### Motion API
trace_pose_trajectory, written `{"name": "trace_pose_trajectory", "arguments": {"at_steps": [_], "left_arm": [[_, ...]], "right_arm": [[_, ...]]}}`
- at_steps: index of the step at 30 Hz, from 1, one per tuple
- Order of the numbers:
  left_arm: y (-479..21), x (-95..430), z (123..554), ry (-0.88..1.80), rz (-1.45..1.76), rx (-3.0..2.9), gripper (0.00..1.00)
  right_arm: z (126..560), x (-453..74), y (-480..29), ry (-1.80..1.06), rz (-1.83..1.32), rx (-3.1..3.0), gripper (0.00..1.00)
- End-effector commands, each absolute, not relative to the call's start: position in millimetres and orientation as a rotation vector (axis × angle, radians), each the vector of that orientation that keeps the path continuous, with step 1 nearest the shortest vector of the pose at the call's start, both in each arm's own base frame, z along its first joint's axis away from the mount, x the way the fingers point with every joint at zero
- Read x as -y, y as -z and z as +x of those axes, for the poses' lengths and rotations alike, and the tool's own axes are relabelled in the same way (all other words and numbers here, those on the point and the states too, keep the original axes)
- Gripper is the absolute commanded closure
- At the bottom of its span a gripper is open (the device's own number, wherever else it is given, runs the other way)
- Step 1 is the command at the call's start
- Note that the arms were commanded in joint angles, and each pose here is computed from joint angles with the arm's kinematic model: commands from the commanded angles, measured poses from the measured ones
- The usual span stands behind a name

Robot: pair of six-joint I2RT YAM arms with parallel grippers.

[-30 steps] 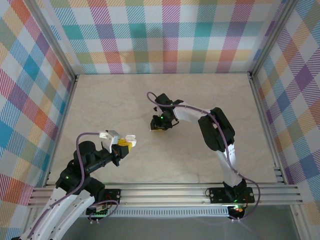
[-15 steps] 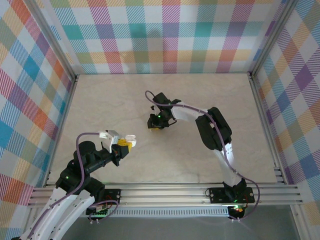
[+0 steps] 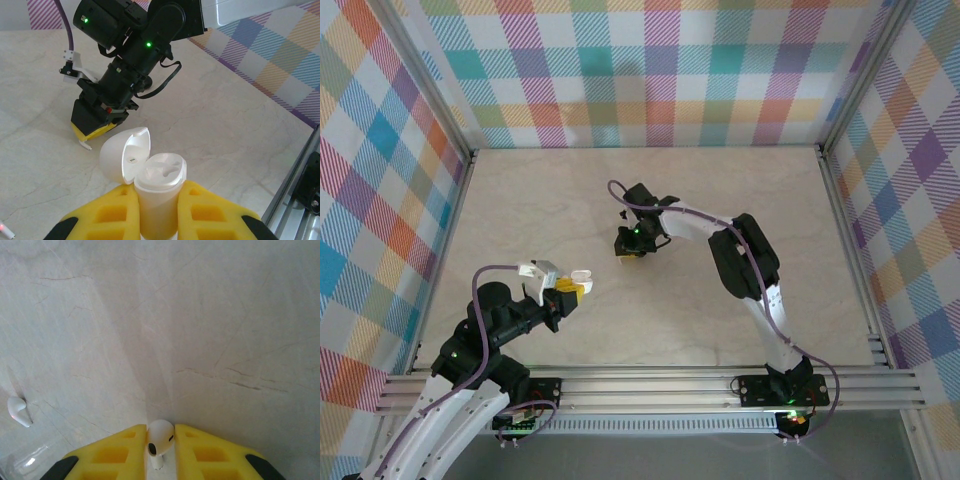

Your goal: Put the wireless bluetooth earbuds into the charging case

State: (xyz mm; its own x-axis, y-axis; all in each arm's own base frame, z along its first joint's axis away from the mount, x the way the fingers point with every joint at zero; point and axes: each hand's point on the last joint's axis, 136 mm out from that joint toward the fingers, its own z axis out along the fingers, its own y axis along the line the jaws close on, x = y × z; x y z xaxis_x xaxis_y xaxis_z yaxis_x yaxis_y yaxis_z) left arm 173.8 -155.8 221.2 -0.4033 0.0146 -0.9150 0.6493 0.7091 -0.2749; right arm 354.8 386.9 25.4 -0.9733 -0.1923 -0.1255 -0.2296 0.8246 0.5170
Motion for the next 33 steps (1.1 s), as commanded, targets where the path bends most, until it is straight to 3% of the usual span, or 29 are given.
{"name": "trace_pose_trajectory", "arguments": {"at_steps": [1, 7, 14, 33], "left_arm": [[-215, 157, 176, 0.771, 0.497, -1.894, 1.0], [-212, 156, 177, 0.758, 0.503, -1.927, 1.0], [-215, 157, 178, 0.767, 0.494, -1.886, 1.0], [-217, 163, 190, 0.822, 0.426, -1.837, 1.0]], "right_arm": [[352, -382, -12, -0.764, -0.38, -2.979, 0.8], [353, -382, -12, -0.752, -0.419, -2.978, 0.91], [357, -382, -40, -0.759, -0.47, -2.892, 0.97], [334, -353, -135, -0.821, -0.569, -2.551, 1.0]]}}
